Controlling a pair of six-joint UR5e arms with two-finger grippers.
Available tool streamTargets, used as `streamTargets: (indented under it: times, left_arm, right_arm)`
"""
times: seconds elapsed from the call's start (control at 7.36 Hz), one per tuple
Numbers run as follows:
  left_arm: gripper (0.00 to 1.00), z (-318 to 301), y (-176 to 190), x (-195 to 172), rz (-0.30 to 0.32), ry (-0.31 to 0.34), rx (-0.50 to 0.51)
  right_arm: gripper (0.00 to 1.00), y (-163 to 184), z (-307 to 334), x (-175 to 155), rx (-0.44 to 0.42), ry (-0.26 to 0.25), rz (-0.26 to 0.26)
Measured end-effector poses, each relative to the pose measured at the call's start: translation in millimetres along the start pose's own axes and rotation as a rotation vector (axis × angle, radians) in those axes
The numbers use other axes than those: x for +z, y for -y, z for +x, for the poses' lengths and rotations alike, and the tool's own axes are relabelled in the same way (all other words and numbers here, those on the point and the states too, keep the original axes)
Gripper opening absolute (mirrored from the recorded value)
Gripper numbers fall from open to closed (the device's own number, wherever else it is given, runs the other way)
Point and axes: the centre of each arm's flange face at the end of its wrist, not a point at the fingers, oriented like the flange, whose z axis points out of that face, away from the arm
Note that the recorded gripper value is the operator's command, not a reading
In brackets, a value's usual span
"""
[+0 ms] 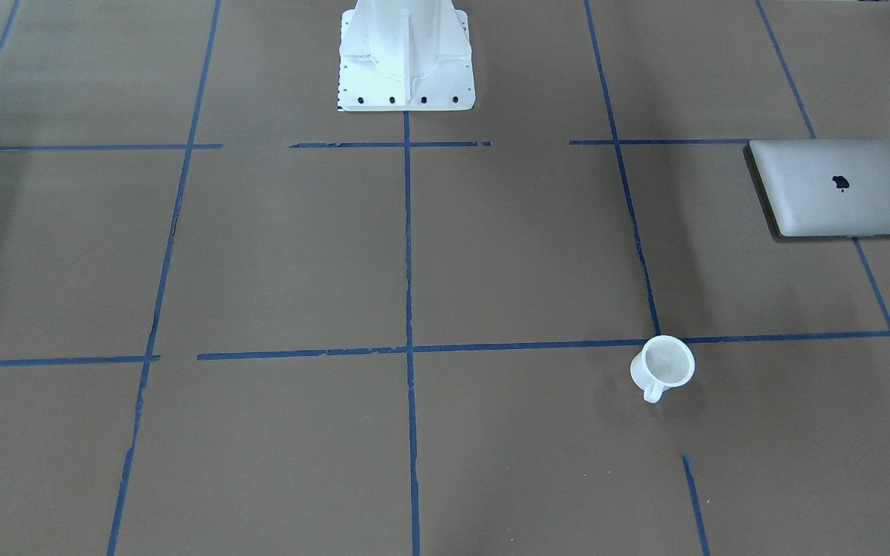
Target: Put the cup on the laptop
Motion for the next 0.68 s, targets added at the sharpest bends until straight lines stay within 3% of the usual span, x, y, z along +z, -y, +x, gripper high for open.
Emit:
streamTargets:
  times: [0.14,0.54,0.68]
  left_arm:
    - [1.0,19.2,24.9,-7.1,0.036,-0.003,0.017]
    - [1.0,101.1,85.2,9.9,0.145,-0.04,0.26]
    - [1.0,141.9,126.6,13.6,0.157,-0.056,0.325]
  right_arm:
    - [1.0,0.0,0.0,0.0,0.0,0.0,0.0]
    - [1.0,0.0,0.2,-0.1,0.0,0.0,0.0]
    - [1.0,-0.1,0.2,-0.1,0.0,-0.001,0.0]
